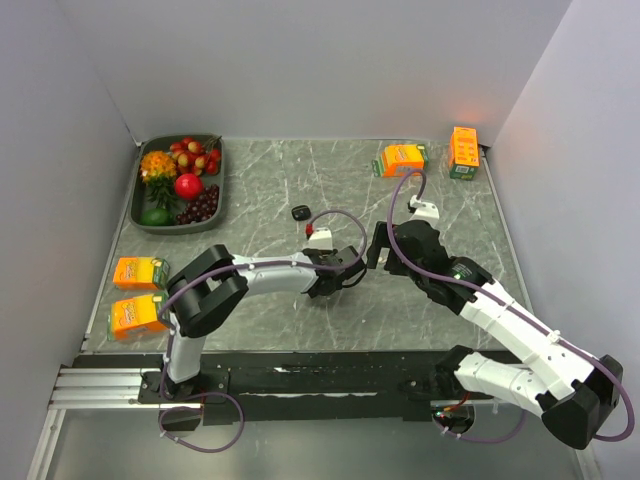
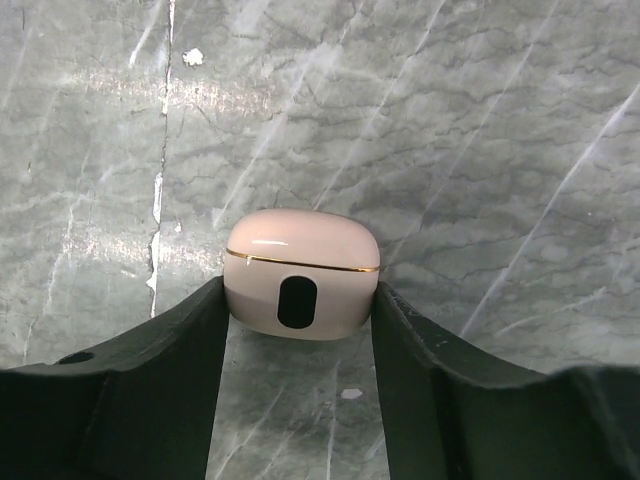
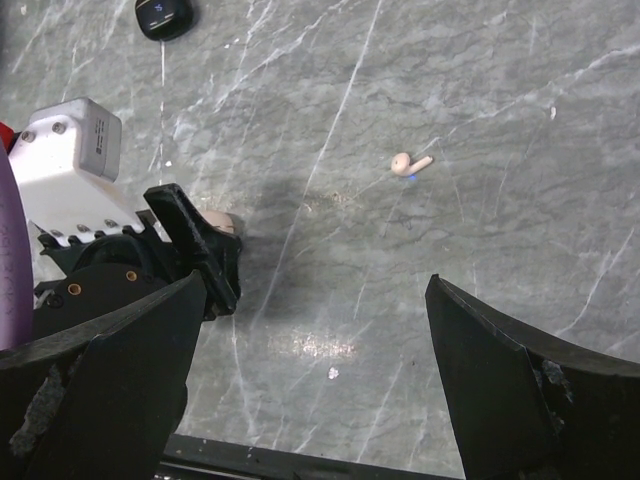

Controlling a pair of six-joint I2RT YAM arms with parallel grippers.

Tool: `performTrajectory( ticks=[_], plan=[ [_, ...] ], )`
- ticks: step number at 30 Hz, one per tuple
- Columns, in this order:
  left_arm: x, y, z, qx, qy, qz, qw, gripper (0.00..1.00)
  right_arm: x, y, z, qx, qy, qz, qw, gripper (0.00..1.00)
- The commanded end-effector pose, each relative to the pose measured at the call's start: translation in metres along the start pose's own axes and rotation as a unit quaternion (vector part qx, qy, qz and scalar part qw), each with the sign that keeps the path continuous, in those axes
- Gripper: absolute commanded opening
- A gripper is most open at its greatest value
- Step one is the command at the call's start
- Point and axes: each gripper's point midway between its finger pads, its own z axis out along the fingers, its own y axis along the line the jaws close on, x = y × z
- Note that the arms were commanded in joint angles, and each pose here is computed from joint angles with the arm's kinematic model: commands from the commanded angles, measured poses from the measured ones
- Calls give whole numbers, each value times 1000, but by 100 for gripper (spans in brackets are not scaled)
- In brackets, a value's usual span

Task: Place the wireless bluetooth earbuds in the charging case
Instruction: Pick up the charging case at the center of the board.

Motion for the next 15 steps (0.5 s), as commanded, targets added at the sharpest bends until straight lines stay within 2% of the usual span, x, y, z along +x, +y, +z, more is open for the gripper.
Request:
performTrajectory(
  ticks=[1, 5, 6, 8, 9, 12, 15],
  plan=[
    [78, 35, 17, -42, 123, 31, 991, 53, -10, -2, -3, 1, -20, 11, 1000, 99],
    [77, 42, 14, -43, 120, 25, 992, 39, -8, -2, -4, -1, -15, 13, 1000, 99],
    [75, 46, 12, -42, 113, 25, 992, 26, -8, -1, -5, -3, -14, 13, 1000, 99],
    [68, 45, 6, -29, 99, 24, 994, 7, -14, 1, -9, -8, -19, 16, 1000, 99],
    [59, 46, -3, -16, 78, 19, 997, 1, -17, 2, -13, -12, -22, 13, 1000, 99],
    [34, 38, -28, 51, 21, 10, 998, 1, -33, 7, -27, -25, -40, 14, 999, 99],
    [9, 27, -58, 127, -48, 13, 991, 1, -50, 17, -39, -45, -52, 16, 998, 99]
  ],
)
